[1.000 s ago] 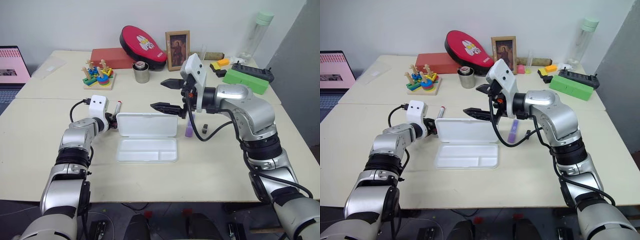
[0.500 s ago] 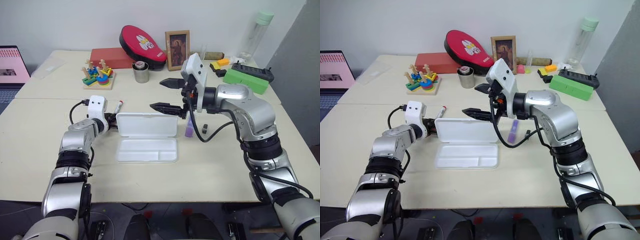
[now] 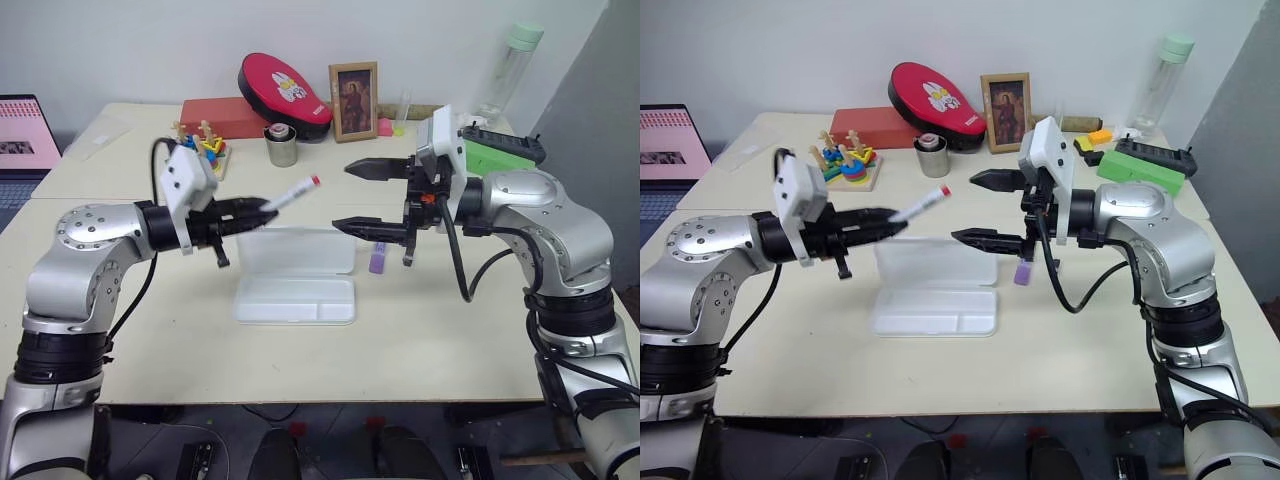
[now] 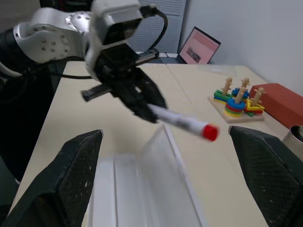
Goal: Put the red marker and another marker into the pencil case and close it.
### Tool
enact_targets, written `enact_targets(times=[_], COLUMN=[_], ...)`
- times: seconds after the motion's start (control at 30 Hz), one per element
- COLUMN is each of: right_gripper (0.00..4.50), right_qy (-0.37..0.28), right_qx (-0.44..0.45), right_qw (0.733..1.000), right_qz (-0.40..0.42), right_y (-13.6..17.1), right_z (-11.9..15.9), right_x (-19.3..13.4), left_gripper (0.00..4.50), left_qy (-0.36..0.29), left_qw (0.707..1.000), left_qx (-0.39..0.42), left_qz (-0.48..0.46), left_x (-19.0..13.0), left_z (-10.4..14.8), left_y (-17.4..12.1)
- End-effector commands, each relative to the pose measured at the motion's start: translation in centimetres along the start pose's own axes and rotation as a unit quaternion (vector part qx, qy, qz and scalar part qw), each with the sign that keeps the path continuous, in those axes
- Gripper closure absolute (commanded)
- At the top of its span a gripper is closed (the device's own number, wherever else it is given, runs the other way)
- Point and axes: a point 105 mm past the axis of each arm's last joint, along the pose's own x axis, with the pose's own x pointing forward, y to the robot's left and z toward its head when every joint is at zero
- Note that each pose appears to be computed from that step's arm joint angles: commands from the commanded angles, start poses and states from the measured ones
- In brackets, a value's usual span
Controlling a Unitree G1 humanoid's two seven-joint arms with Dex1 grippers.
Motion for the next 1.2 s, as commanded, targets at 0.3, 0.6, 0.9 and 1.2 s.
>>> enact_targets(times=[0.3,0.6,0.9,1.2], right_gripper=[0.00,0.00,0.00,0.00], right_qy=[0.028,0.090,0.091,0.088], right_qx=[-0.007,0.033,0.039,0.040], right_qw=[0.999,0.995,0.995,0.995], right_qz=[-0.016,-0.022,-0.024,-0.023], right_y=[0.6,1.8,2.1,2.1], right_z=[-1.0,-4.2,-4.3,-4.4], right_x=[-1.0,-1.9,-1.8,-1.7], left_gripper=[4.07,4.07,4.07,4.07], left_qy=[0.113,0.130,0.156,0.166], left_qw=[0.986,0.984,0.980,0.979], left_qx=[0.070,0.037,0.027,0.033], left_qz=[-0.102,-0.115,-0.121,-0.118], left_x=[2.6,3.9,4.0,4.1], left_z=[-4.6,-6.4,-7.4,-7.8], left_y=[-1.1,-1.7,-2.0,-1.9])
